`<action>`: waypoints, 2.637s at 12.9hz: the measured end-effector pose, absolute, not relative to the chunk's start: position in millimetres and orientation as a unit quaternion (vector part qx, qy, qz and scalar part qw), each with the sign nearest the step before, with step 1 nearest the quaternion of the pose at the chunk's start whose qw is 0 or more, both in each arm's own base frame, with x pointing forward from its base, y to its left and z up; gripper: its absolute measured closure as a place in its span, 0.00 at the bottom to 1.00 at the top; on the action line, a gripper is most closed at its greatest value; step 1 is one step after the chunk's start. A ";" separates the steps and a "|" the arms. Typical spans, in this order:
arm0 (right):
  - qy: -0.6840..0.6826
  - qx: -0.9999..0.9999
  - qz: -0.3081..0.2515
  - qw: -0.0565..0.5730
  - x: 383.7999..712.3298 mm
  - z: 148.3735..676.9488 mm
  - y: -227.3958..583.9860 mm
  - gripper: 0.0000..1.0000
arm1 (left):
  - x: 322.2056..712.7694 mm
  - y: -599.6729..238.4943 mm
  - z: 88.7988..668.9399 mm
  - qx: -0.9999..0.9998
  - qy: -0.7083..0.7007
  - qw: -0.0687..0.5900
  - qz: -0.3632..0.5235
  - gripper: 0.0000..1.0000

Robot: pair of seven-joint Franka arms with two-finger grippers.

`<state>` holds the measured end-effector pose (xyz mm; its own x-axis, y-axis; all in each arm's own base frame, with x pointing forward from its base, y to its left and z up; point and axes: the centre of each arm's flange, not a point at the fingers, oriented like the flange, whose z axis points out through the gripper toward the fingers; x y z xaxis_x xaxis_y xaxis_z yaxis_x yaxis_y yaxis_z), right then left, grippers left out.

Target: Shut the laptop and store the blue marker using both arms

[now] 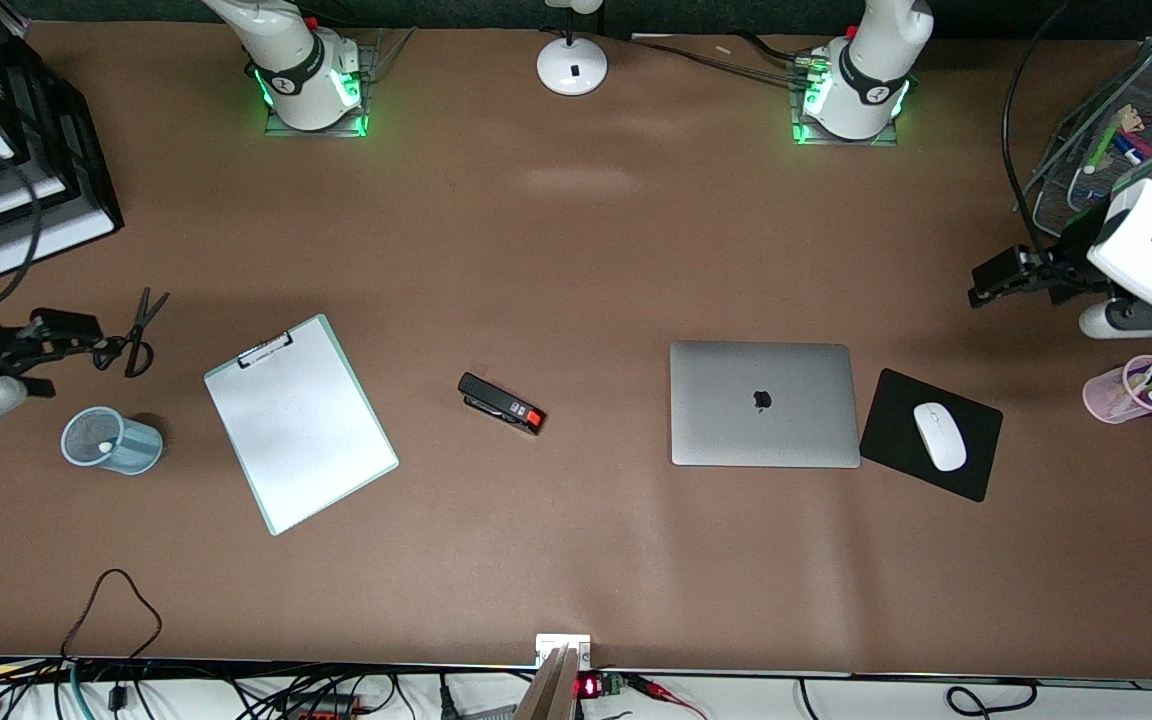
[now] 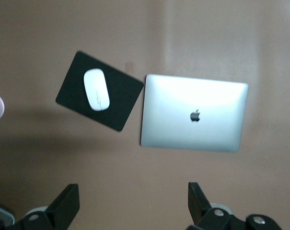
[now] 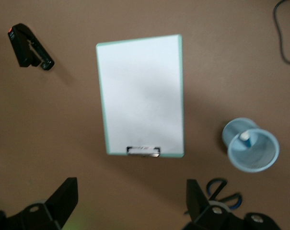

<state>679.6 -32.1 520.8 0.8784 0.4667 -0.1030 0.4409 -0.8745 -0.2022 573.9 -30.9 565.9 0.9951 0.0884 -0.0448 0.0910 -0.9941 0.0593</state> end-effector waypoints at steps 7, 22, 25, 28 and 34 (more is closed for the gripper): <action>-0.162 -0.975 0.135 0.068 655.0 541.7 12.7 0.00 | 559.2 -26.4 553.2 0.999 -0.020 0.031 -0.026 0.00; -0.095 -0.988 0.112 0.037 661.3 546.6 -17.7 0.00 | 560.7 -27.1 555.2 0.999 -0.024 0.031 -0.021 0.00; -0.047 -0.996 0.070 0.026 653.7 586.9 -32.3 0.00 | 560.8 -27.4 555.5 0.999 -0.025 0.031 -0.020 0.00; -0.010 -0.999 0.033 0.015 648.1 615.0 -32.5 0.00 | 562.1 -27.4 556.6 0.999 -0.027 0.031 -0.019 0.00; -0.001 -1.000 0.031 0.002 651.1 611.9 -32.1 0.00 | 566.0 -28.0 557.8 0.999 -0.028 0.031 -0.016 0.00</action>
